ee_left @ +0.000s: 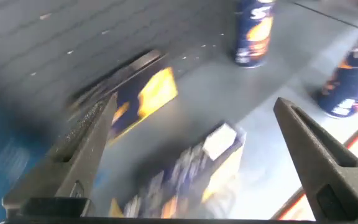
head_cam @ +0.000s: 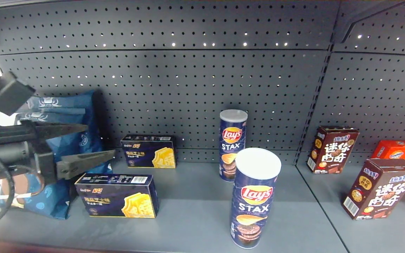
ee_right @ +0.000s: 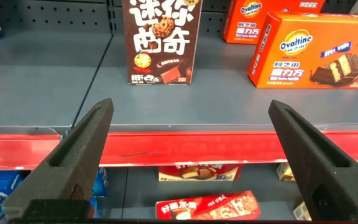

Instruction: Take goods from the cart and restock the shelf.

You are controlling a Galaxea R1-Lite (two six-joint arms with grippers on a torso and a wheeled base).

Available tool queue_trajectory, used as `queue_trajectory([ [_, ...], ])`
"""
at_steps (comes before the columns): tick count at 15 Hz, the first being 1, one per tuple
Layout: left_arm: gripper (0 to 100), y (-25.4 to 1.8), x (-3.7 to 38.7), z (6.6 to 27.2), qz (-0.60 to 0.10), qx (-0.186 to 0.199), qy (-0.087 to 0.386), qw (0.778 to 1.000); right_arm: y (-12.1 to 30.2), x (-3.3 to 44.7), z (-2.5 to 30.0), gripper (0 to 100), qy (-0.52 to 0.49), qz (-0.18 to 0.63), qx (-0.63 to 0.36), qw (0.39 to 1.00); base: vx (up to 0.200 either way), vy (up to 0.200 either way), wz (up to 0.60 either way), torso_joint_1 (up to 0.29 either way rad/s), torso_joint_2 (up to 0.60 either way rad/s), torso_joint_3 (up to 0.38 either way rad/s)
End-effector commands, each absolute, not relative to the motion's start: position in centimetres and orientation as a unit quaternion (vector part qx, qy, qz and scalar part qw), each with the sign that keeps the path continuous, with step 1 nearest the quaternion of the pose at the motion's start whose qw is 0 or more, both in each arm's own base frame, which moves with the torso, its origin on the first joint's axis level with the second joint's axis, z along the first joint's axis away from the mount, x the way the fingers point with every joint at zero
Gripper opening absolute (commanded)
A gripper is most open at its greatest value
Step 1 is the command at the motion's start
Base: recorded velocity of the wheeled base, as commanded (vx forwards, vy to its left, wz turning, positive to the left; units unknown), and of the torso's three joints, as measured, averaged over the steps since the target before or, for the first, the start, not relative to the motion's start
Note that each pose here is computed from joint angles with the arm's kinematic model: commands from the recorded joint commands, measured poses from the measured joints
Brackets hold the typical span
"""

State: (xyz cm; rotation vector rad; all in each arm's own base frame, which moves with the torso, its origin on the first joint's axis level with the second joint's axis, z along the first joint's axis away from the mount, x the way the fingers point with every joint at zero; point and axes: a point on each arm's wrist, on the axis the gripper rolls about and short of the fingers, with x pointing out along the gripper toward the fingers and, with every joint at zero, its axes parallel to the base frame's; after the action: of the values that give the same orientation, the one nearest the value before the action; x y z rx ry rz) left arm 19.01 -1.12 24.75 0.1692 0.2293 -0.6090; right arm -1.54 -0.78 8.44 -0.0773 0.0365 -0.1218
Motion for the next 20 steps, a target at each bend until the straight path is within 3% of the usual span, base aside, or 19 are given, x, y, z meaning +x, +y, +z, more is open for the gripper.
queue_trajectory([
  [1, 100, 0.2, 13.3, 24.7, -0.236, 0.059, 0.061, 0.968, -0.8, -1.5, 8.4, 100, 0.019, -0.061, -0.039, 0.997, 0.000, 0.000, 0.00, 0.000, 0.00, 0.000],
  [2, 100, 0.1, 11.5, 24.2, -0.224, 0.026, 0.058, 0.973, -0.8, -1.5, 8.4, 100, 0.019, -0.061, -0.039, 0.997, 0.000, 0.000, 0.00, 0.000, 0.00, 0.000],
  [3, 100, 0.1, 10.8, 23.8, -0.209, 0.020, 0.059, 0.976, -0.8, -1.5, 8.4, 100, 0.019, -0.061, -0.039, 0.997, 0.000, 0.000, 0.00, 0.000, 0.00, 0.000],
  [7, 100, 0.4, 13.1, 23.2, -0.187, 0.026, 0.065, 0.980, -0.8, -1.5, 8.4, 100, 0.019, -0.061, -0.038, 0.997, 0.000, 0.000, 0.00, 0.000, 0.00, 0.000],
  [9, 100, 0.6, 15.5, 21.8, -0.177, 0.045, 0.099, 0.978, -0.8, -1.5, 8.4, 100, 0.019, -0.061, -0.038, 0.997, 0.000, 0.000, 0.00, 0.000, 0.00, 0.000],
  [10, 100, 0.9, 17.5, 19.8, -0.166, 0.068, 0.143, 0.973, -0.8, -1.5, 8.4, 100, 0.019, -0.061, -0.038, 0.997, 0.000, 0.000, 0.00, 0.000, 0.00, 0.000],
  [11, 100, 0.6, 18.7, 19.3, -0.180, 0.096, 0.152, 0.967, -0.8, -1.5, 8.4, 100, 0.019, -0.061, -0.038, 0.997, 0.000, 0.000, 0.00, 0.000, 0.00, 0.000],
  [14, 100, -2.4, 24.1, 19.8, -0.200, 0.170, 0.125, 0.957, -0.8, -1.5, 8.4, 100, 0.019, -0.061, -0.038, 0.997, 0.000, 0.000, 0.00, 0.000, 0.00, 0.000],
  [18, 100, -7.0, 28.5, 21.7, -0.204, 0.182, 0.080, 0.959, -0.8, -1.5, 8.4, 100, 0.019, -0.064, -0.039, 0.997, 0.000, 0.000, 0.00, 0.000, 0.00, 0.000],
  [20, 100, -9.3, 30.7, 21.4, -0.199, 0.185, 0.080, 0.959, -0.8, -1.5, 8.4, 100, 0.019, -0.064, -0.040, 0.997, 0.000, 0.000, 0.00, 0.000, 0.00, 0.000],
])
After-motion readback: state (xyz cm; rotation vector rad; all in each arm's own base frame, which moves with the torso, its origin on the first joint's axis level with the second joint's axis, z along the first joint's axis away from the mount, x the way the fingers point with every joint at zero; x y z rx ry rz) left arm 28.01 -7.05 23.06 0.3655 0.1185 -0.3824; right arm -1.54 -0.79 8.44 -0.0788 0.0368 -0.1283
